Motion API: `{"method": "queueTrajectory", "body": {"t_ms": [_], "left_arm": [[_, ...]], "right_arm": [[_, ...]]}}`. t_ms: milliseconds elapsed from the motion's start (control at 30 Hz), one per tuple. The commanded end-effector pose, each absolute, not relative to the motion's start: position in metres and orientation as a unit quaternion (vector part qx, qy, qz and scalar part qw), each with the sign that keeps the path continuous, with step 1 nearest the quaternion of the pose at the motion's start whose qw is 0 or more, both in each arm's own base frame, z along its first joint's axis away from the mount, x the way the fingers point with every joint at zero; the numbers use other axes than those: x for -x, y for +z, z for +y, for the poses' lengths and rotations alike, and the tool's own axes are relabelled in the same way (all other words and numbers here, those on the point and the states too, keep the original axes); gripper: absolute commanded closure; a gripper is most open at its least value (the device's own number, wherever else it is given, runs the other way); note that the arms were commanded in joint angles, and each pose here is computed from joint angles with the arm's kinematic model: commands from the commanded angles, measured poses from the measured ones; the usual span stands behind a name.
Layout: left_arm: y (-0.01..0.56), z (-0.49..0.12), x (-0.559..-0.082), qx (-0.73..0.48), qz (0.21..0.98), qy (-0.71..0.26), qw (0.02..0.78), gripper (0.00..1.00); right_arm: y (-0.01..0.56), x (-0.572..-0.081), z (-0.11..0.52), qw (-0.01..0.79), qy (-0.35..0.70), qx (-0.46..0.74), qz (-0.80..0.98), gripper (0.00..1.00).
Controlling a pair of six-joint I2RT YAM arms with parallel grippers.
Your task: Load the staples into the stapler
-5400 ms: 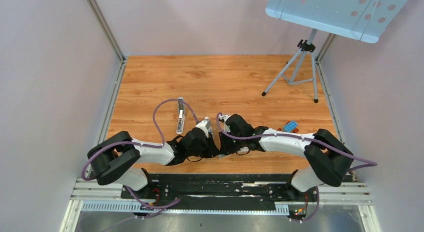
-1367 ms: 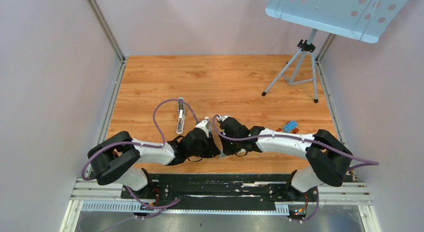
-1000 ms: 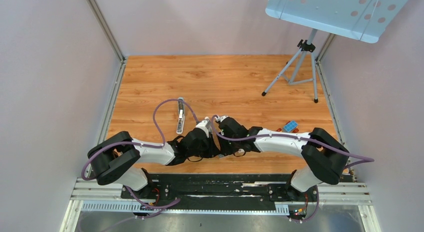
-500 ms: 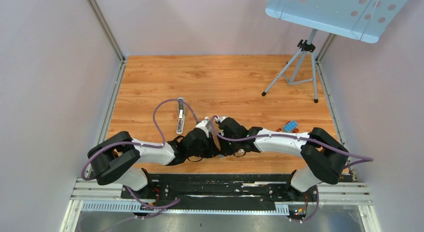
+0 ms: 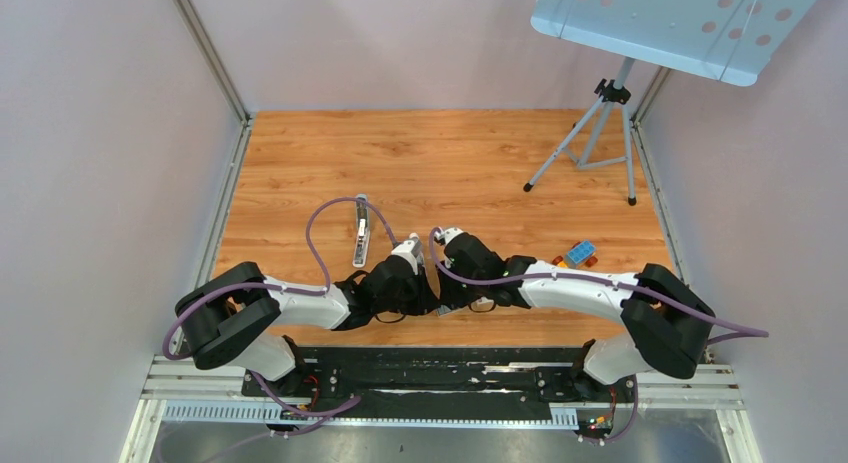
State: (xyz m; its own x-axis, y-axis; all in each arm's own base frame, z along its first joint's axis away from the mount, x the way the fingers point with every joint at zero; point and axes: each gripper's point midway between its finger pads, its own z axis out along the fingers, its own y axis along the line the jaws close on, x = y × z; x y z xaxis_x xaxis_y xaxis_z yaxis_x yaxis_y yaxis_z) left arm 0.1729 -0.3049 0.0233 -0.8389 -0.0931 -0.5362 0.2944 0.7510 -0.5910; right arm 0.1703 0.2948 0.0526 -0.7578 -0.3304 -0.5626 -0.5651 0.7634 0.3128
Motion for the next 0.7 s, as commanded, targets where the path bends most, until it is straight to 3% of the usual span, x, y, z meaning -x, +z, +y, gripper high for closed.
{"method": "queueTrajectory", "body": {"t_ms": [0,667], "left_arm": [[0.005,-0.292,-0.167,-0.062,0.910,-0.311,0.267,0.80],[0.008,-0.293,-0.169,-0.064,0.910,-0.308,0.270,0.80]], "right_arm": [[0.047,-0.169,0.286,0.245,0.217,0.249,0.911,0.77],[0.023,-0.163,0.292,0.201,0.208,0.256,0.922,0.75]]}}
